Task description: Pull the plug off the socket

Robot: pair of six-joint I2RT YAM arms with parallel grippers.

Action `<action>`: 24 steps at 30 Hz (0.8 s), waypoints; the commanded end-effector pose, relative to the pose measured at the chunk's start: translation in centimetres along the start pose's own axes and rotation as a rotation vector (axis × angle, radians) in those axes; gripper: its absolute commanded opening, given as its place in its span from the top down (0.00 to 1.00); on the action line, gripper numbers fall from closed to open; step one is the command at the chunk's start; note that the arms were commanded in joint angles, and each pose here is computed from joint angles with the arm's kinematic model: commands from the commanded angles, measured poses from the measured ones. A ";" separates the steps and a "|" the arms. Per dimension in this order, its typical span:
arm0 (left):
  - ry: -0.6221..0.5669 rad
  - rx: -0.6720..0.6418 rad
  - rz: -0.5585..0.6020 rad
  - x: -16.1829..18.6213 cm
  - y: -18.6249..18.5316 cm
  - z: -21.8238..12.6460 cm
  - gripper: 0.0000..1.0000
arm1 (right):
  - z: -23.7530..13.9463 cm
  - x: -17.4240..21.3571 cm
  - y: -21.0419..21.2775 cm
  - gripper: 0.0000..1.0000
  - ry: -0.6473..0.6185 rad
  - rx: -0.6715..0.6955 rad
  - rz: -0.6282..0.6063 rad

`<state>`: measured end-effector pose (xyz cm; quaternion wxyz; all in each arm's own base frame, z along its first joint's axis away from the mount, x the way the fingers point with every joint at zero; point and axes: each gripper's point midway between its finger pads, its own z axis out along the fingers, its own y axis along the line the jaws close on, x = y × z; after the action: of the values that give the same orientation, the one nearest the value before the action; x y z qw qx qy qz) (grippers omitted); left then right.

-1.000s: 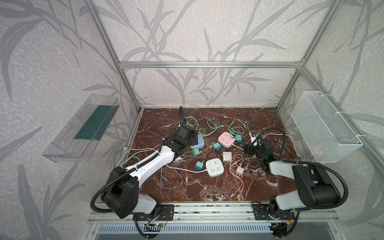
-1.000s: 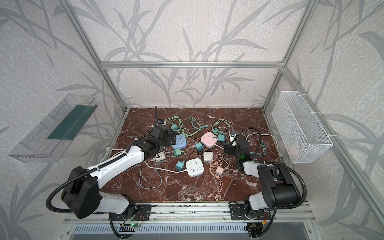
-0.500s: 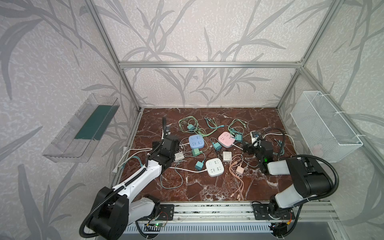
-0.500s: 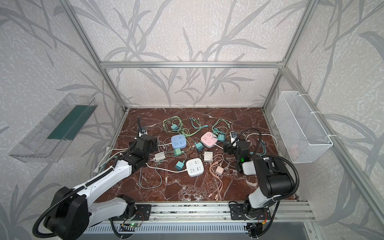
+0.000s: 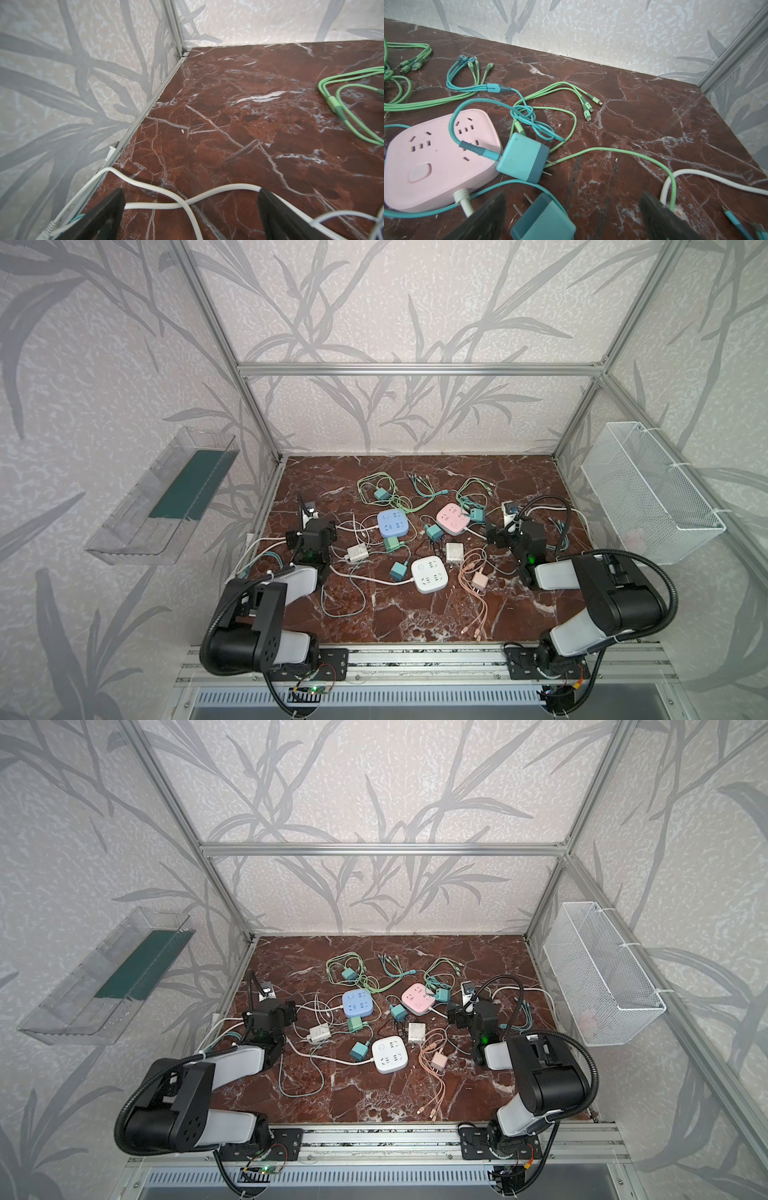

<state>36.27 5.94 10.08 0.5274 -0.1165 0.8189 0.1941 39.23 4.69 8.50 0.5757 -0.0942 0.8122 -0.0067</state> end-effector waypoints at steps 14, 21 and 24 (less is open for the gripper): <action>-0.081 0.123 -0.112 -0.7 -1.5 2.1 0.01 | 0.0 -0.8 -0.6 0.01 -0.035 0.025 0.014; -0.109 0.117 -0.109 -0.9 -1.4 2.1 0.01 | 0.0 -0.8 -0.6 0.01 -0.034 0.026 0.015; -0.108 0.118 -0.110 -0.9 -1.5 2.1 0.01 | 0.1 -0.9 -0.6 0.01 -0.036 0.026 0.015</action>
<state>38.54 5.20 8.97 0.5735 -0.1128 0.8029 0.1173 39.26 4.65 8.57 0.5770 -0.0936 0.8113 -0.0077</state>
